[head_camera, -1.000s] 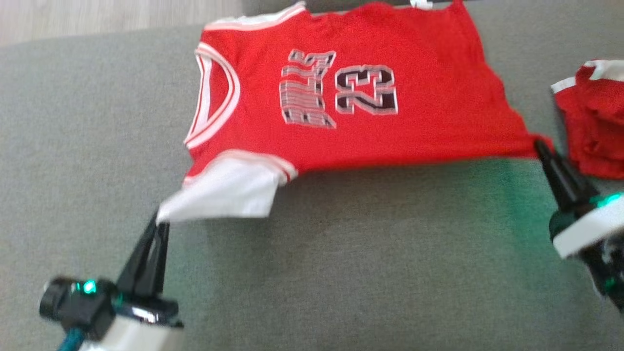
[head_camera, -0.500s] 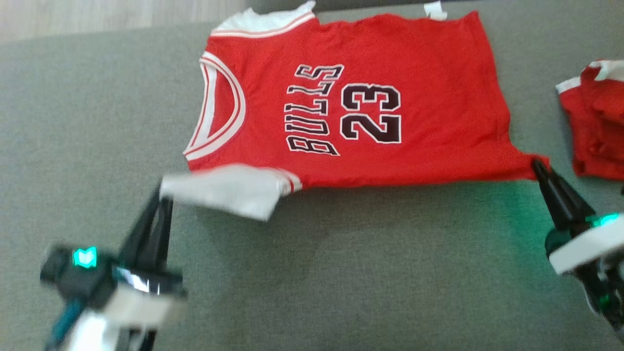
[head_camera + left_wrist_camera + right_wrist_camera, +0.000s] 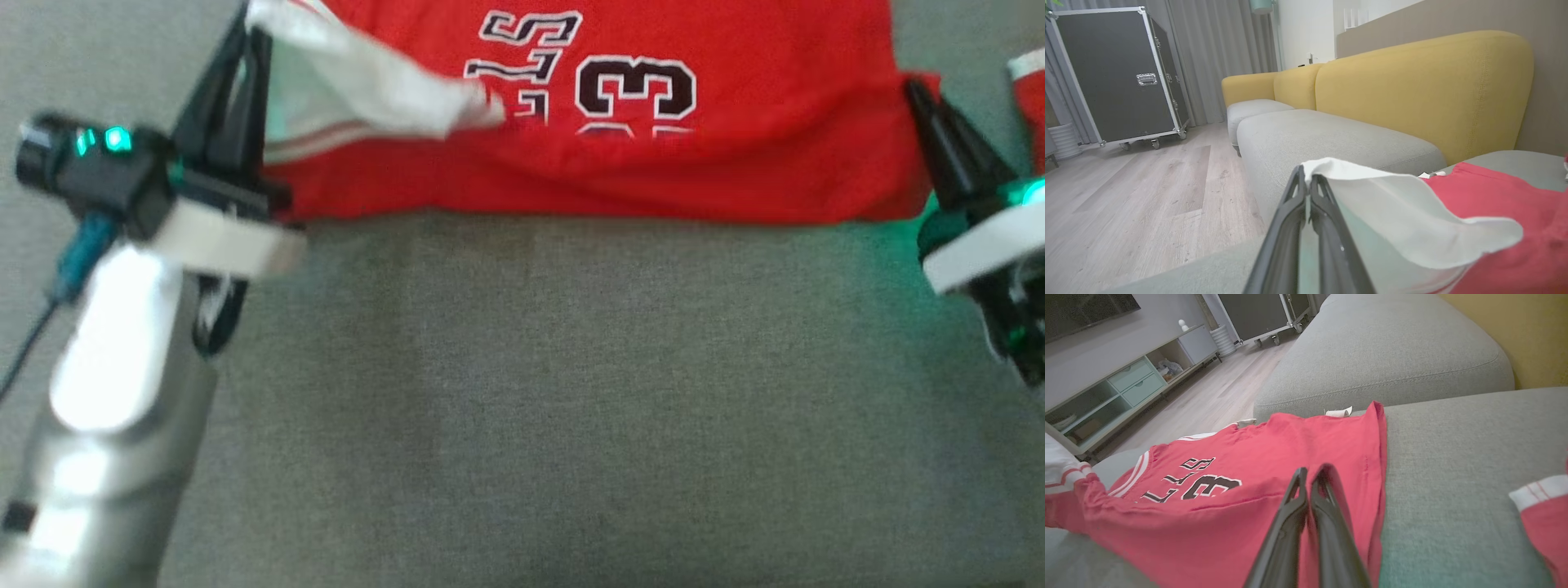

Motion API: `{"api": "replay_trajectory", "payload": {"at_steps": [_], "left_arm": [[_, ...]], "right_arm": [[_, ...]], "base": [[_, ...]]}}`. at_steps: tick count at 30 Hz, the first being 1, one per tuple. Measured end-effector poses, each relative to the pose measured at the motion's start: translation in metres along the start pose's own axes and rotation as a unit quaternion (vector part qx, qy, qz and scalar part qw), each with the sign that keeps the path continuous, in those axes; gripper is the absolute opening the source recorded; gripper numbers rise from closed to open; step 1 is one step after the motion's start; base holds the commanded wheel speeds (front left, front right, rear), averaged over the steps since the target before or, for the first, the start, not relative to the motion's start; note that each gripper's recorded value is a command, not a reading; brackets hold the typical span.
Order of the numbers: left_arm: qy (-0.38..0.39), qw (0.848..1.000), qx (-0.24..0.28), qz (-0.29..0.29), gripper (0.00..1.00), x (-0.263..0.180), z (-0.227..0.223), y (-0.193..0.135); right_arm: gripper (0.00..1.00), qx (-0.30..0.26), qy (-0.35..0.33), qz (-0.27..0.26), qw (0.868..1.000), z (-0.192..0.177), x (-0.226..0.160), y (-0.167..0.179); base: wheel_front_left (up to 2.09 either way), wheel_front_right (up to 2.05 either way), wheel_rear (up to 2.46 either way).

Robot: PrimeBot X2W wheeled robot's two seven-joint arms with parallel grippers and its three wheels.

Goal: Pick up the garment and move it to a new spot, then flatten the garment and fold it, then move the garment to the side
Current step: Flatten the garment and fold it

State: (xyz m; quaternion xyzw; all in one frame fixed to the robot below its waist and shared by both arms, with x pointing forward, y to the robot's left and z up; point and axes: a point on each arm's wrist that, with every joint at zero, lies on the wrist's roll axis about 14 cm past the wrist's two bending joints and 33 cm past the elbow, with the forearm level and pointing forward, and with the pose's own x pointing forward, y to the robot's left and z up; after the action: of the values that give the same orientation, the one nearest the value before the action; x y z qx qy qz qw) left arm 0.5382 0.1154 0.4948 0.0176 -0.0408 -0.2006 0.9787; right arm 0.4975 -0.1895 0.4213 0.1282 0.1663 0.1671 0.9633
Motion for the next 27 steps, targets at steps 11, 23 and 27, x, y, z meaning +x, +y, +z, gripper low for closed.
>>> {"api": "replay_trajectory", "payload": {"at_steps": [11, 23, 27], "left_arm": [[0.05, 0.998, 0.024, -0.034, 0.0, 0.039, -0.045, 0.001], [0.12, 0.993, -0.016, 0.008, 1.0, -0.017, -0.079, 0.006], [0.184, 0.982, -0.044, 0.024, 1.0, -0.058, -0.115, 0.0]], "right_arm": [[0.39, -0.011, 0.014, -0.019, 1.0, -0.012, 0.031, -0.019], [1.0, -0.015, 0.018, -0.038, 0.999, -0.012, 0.0, -0.025], [1.0, -0.017, 0.019, -0.053, 0.998, -0.014, -0.018, -0.035]], "base": [[0.0, 0.0, 0.0], [0.0, 0.0, 0.0], [0.0, 0.0, 0.0]]}}
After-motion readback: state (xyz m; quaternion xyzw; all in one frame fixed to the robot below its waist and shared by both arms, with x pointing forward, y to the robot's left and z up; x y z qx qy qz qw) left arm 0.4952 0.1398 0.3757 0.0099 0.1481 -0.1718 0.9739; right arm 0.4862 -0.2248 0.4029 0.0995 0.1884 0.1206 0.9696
